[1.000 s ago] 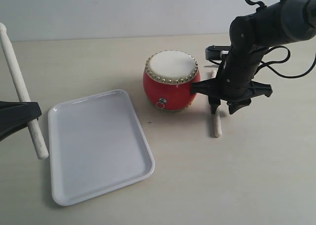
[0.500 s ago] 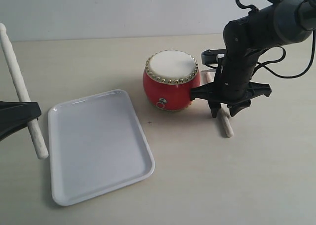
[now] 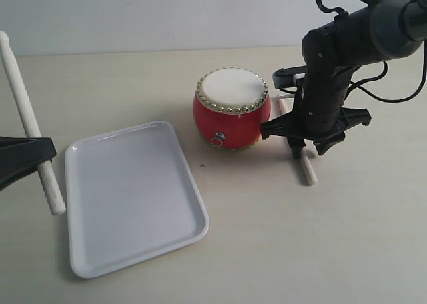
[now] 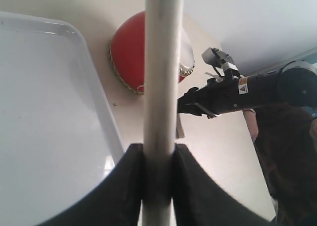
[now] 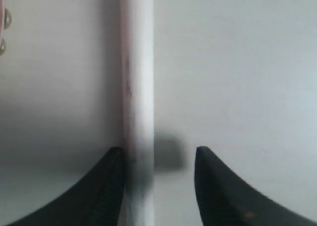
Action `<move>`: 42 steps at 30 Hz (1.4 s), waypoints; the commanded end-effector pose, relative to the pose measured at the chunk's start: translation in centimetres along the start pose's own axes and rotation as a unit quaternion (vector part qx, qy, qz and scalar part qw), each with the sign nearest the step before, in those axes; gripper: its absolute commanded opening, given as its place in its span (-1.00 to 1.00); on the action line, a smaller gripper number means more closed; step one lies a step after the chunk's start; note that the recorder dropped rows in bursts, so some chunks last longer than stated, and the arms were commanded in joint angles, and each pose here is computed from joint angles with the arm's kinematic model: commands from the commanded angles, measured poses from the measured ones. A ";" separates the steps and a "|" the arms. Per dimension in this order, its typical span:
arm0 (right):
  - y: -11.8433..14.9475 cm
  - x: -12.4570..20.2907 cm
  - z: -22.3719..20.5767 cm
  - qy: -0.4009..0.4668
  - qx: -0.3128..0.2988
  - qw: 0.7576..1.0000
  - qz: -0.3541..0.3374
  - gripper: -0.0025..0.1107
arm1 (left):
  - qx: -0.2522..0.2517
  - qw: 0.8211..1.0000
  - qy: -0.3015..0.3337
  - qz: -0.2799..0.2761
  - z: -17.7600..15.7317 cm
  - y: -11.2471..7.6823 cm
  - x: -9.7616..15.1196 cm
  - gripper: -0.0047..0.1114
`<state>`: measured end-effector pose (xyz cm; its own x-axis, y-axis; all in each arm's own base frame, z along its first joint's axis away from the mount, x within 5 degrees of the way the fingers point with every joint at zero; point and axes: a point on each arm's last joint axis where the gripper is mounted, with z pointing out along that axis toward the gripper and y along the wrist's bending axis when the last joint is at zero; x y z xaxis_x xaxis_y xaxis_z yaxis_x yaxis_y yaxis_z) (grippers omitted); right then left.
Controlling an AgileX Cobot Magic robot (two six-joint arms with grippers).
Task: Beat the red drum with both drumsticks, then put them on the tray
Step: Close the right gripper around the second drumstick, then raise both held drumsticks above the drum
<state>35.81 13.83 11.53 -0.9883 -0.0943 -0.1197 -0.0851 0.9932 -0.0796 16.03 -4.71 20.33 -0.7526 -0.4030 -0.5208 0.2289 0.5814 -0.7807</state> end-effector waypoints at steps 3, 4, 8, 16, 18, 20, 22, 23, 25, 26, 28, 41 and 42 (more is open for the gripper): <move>0.3 -0.2 -0.3 -0.003 -0.012 0.999 -0.032 -0.19 | 0.008 1.000 0.000 -0.001 0.1 -0.1 0.0 -0.92; 0.3 -0.1 -0.3 -0.001 -0.012 0.999 -0.032 -0.19 | 0.008 1.000 0.000 -0.001 0.1 -0.1 0.0 -0.92; 0.3 -0.1 -0.3 0.001 -0.017 0.999 -0.031 -0.19 | 0.009 1.000 0.000 -0.001 0.1 -0.2 0.0 -0.92; 0.4 -0.1 -0.4 0.001 -0.019 0.999 -0.041 -0.33 | 0.014 1.000 0.002 0.000 0.1 -0.2 0.1 -0.92; 0.4 -0.1 -0.4 0.002 -0.019 0.999 -0.043 -0.42 | 0.014 1.000 0.002 0.000 0.1 -0.2 0.1 -0.92; 0.4 0.0 -0.4 0.004 -0.018 0.999 -0.043 -0.48 | 0.013 1.000 0.003 0.000 0.1 -0.2 0.1 -0.92; 0.4 0.0 -0.4 0.006 -0.018 0.999 -0.043 -0.48 | 0.013 1.000 0.003 0.000 0.1 -0.2 0.1 -0.92; 0.3 0.0 -0.4 0.006 -0.017 0.999 -0.043 -0.48 | 0.013 1.000 0.003 0.000 0.1 -0.2 0.1 -0.92; 0.3 0.0 -0.4 0.006 -0.017 0.999 -0.043 -0.52 | 0.013 1.000 0.003 0.000 0.1 -0.2 0.1 -0.92; 0.3 0.0 -0.4 0.006 -0.017 0.999 -0.043 -0.56 | 0.013 1.000 0.003 0.000 0.1 -0.2 0.1 -0.92; 0.3 0.0 -0.4 0.007 -0.017 0.999 -0.043 -0.69 | 0.013 1.000 0.003 0.000 0.1 -0.2 0.1 -0.92; -1.0 0.2 -2.8 0.002 0.032 0.998 -0.059 -0.96 | 0.012 1.000 0.007 0.005 0.1 -0.2 0.1 -0.92; -1.4 0.1 -3.6 -0.003 0.034 0.998 -0.057 -0.96 | 0.008 1.000 0.013 0.013 0.1 -0.3 0.0 -0.92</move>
<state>35.24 13.28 12.91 -0.9772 -0.1999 -0.0718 -0.1894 0.9731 -0.1315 15.98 -4.79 20.38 -0.7554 -0.3984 -0.5202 0.2364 0.5748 -0.7834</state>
